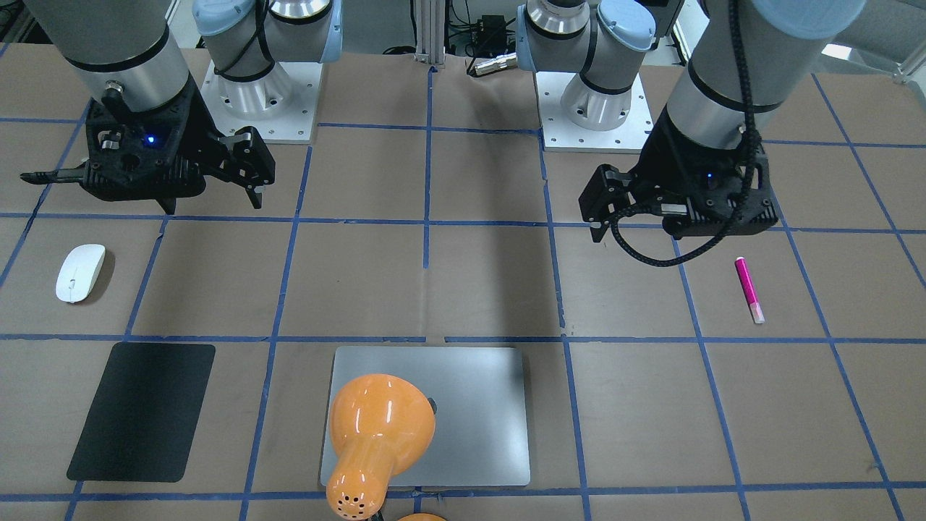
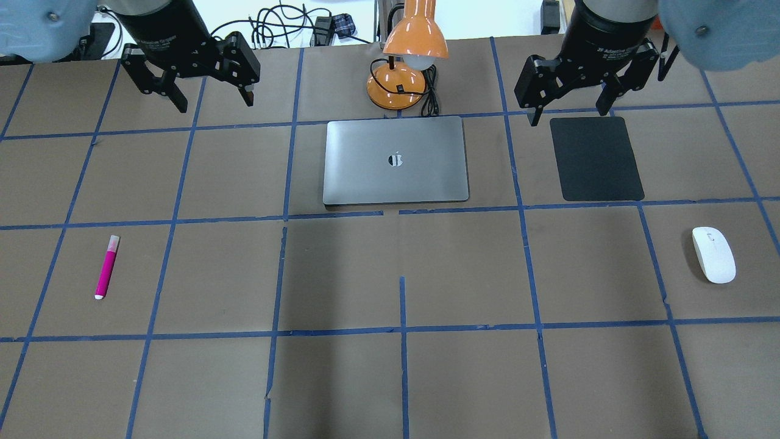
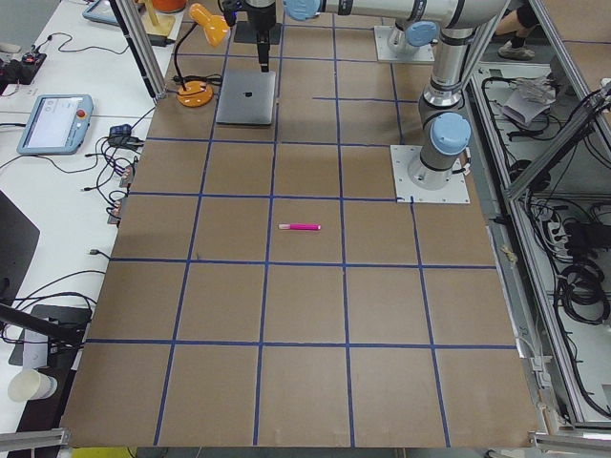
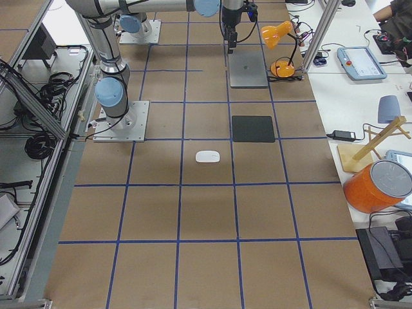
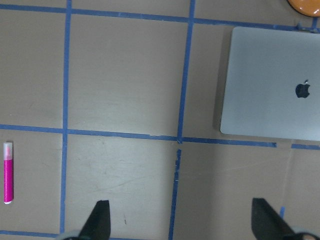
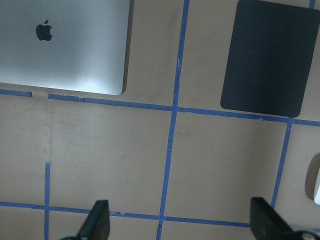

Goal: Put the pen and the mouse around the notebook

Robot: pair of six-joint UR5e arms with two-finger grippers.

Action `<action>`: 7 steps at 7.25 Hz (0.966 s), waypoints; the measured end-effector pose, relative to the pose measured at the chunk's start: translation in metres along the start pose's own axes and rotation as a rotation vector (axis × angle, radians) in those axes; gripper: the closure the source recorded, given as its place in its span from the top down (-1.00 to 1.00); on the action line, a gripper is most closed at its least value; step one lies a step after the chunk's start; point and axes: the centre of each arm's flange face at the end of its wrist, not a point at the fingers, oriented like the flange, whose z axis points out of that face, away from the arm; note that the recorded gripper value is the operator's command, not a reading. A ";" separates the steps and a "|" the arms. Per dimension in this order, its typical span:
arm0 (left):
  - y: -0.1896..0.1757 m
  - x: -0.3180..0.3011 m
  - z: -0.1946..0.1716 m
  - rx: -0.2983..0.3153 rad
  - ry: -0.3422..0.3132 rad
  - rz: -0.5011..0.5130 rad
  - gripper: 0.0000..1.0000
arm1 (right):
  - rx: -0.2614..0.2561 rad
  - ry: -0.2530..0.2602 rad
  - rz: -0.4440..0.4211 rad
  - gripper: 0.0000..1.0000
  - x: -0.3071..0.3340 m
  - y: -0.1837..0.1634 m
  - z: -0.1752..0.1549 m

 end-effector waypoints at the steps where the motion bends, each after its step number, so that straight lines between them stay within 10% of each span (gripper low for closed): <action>1: 0.005 0.004 0.000 -0.002 -0.001 0.006 1.00 | 0.000 0.000 0.000 1.00 0.000 0.000 0.000; 7: 0.020 -0.053 -0.007 -0.004 -0.004 0.019 1.00 | -0.023 -0.001 0.010 1.00 0.004 0.001 0.004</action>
